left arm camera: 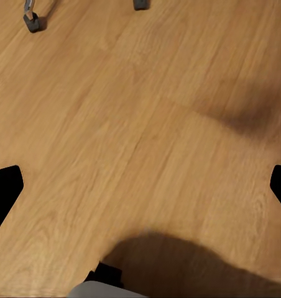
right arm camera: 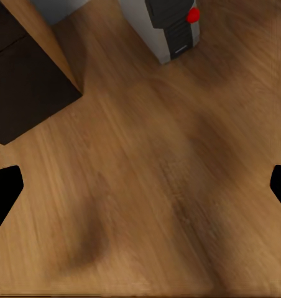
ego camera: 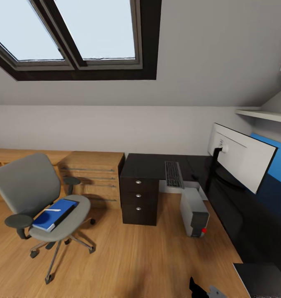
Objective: In the bedroom, organize the workspace by keeping the computer under the desk, ensuring the monitor is on the desk, placing the keyboard on the desk next to the monitor, placing the mouse on the desk next to the keyboard, moving the folder from the swivel chair onto the desk next to the mouse, stacking the notebook on top of the folder with the pen on top of the notebook, and positioning the swivel chair next to the desk.
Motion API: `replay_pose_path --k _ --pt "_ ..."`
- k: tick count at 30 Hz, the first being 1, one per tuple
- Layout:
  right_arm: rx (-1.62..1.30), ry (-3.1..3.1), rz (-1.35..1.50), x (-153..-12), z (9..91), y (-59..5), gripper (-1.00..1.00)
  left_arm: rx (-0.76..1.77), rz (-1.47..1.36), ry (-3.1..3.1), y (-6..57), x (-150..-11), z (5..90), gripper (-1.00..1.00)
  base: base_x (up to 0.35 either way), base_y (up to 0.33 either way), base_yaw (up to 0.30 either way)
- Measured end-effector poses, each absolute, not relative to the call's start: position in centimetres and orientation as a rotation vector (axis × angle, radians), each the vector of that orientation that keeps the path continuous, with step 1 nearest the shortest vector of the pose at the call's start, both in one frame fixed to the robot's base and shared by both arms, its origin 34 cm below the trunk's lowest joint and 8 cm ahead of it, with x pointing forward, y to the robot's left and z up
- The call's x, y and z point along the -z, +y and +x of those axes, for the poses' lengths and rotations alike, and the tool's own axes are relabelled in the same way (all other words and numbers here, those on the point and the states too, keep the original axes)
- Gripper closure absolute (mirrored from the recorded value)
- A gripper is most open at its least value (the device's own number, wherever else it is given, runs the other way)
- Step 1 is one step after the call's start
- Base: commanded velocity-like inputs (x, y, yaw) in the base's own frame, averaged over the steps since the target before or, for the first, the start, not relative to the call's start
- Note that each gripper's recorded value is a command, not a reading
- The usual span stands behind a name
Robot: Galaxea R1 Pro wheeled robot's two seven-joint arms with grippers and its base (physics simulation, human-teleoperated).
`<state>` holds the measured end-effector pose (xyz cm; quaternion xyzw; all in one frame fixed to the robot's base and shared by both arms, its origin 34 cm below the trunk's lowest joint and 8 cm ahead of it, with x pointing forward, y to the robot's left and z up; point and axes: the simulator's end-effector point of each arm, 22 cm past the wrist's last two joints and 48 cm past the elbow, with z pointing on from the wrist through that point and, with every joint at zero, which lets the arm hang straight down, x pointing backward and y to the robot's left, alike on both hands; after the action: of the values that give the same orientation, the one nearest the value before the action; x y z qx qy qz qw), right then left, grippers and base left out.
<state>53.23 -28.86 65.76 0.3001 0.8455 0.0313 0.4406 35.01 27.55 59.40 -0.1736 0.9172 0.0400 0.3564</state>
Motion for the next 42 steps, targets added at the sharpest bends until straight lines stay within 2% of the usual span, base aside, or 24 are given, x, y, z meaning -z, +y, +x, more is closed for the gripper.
replay_pose_path --k 10,28,42 --pt "-0.079 2.100 0.742 -65.77 53.25 -28.80 -1.00 -0.106 -0.448 2.367 27.67 -59.42 35.02 -1.00 -0.078 -0.003 0.000" --pt "-0.079 2.100 0.742 -65.77 53.25 -28.81 -1.00 -0.105 -0.447 2.367 27.67 -59.42 35.04 -1.00 -0.280 0.000 0.000" --pt "-0.074 2.099 0.743 -65.79 53.21 -29.15 -1.00 -0.106 -0.448 2.366 27.67 -59.44 35.02 -1.00 -0.047 0.000 0.000"
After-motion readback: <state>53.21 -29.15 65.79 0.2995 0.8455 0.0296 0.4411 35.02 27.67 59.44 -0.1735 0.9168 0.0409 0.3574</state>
